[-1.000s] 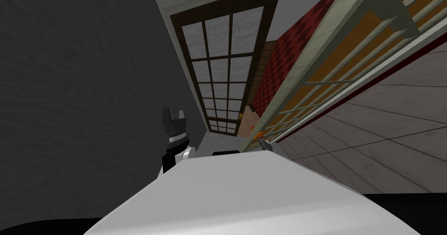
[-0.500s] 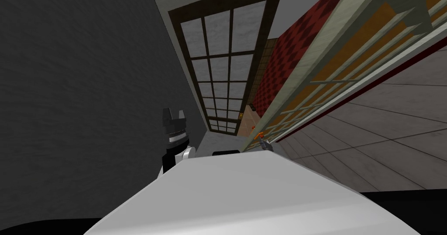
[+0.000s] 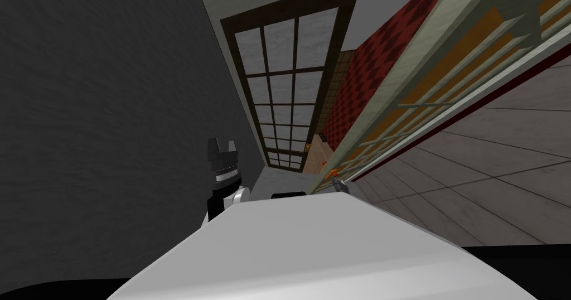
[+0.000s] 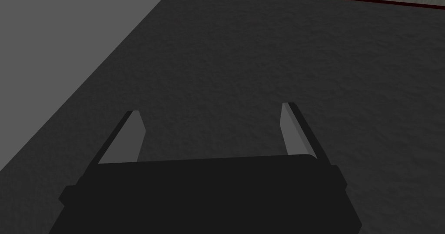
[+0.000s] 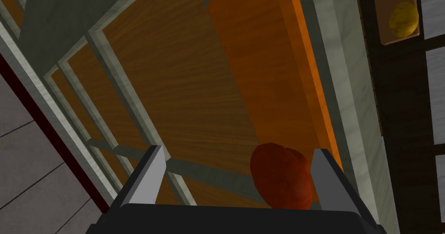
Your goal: Pull the door open
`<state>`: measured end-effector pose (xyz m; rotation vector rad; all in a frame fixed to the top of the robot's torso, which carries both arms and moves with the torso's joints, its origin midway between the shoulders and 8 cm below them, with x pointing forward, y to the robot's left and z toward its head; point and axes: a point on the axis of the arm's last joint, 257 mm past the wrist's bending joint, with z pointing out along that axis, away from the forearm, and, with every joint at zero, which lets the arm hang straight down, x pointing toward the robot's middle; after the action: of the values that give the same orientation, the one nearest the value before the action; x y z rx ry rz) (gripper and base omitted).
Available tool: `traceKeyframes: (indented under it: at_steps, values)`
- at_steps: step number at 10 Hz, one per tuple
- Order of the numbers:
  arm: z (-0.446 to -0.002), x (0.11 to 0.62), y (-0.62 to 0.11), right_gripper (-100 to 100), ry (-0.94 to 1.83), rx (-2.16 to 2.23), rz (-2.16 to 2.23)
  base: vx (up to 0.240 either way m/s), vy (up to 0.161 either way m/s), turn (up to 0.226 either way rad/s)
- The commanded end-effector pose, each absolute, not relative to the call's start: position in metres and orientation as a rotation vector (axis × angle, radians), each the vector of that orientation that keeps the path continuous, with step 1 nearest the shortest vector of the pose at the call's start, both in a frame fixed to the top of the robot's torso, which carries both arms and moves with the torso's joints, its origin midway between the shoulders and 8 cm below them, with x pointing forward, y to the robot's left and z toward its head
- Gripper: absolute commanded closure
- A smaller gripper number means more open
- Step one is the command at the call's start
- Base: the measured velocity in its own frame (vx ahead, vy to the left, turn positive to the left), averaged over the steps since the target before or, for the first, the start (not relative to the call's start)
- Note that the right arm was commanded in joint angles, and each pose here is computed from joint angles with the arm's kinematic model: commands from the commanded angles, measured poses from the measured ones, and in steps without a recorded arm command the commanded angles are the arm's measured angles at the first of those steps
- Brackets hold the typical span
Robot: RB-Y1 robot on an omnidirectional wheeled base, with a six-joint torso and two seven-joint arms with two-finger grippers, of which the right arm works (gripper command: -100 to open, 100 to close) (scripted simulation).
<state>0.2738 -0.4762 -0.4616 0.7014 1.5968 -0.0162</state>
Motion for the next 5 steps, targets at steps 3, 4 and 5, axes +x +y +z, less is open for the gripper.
traceKeyframes:
  at_steps: [3, 4, 5]
  values:
    - [-0.4673, 0.2544, -0.4956, 100, 1.607, 0.763, -0.031, -0.033, -0.002, 0.003]
    - [-0.4676, 0.2512, -0.4986, 100, 1.588, 0.804, -0.006, -0.064, 0.002, 0.048]
    - [-0.4675, 0.2501, -0.4999, 100, 1.578, 0.825, 0.008, -0.068, -0.006, 0.054]
